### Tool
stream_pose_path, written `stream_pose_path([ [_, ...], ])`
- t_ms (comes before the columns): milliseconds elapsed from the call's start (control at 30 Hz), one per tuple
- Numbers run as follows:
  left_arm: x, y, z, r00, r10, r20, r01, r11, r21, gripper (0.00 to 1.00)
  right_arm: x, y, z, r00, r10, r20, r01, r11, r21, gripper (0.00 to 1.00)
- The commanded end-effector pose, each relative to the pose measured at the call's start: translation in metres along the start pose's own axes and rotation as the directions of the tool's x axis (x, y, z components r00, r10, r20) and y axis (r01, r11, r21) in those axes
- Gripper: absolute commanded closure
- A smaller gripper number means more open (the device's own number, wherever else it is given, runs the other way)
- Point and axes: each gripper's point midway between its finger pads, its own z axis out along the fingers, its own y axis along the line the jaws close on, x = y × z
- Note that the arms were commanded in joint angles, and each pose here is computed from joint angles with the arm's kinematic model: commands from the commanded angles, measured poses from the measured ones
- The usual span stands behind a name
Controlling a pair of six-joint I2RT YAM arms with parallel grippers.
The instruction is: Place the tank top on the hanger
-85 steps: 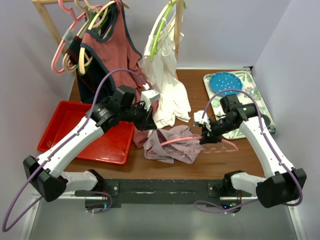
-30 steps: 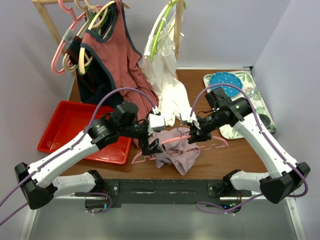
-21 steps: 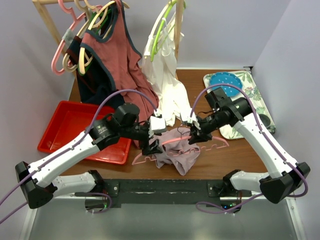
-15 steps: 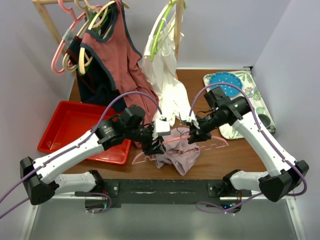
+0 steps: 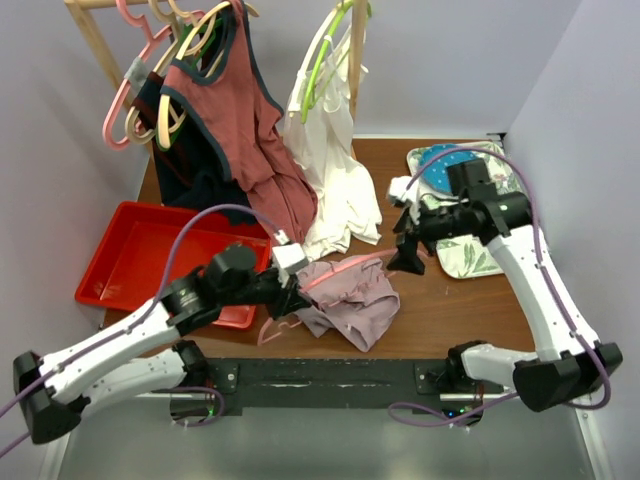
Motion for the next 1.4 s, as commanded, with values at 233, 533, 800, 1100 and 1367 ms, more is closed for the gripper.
stream_pose_path([
  [233,-0.096,0.006,-0.034,0.785,-0.317,0.532,0.362,0.932,0.021,1.00,0.019,0.066,0.001,0.990,-0.070,0.124,0.088,0.985,-0.146,0.02],
  [533,-0.115,0.024,-0.039,0.706,-0.352,0.615,0.453,0.891,-0.011,1.00,0.065,0.025,0.087,0.985,-0.123,-0.116,0.130,0.990,0.052,0.11],
  [800,-0.120,0.032,-0.051,0.662,-0.356,0.660,0.495,0.869,-0.027,1.00,0.078,0.016,0.117,0.976,-0.121,-0.180,0.145,0.982,0.124,0.12],
  [1100,-0.113,0.033,-0.063,0.657,-0.346,0.670,0.503,0.863,-0.048,1.00,0.098,-0.021,0.112,0.969,-0.047,-0.242,0.133,0.927,0.350,0.46],
  [1367,-0.105,0.022,-0.072,0.709,-0.271,0.651,0.405,0.912,-0.061,1.00,0.093,-0.061,0.075,0.982,0.104,-0.160,-0.005,0.850,0.526,1.00],
])
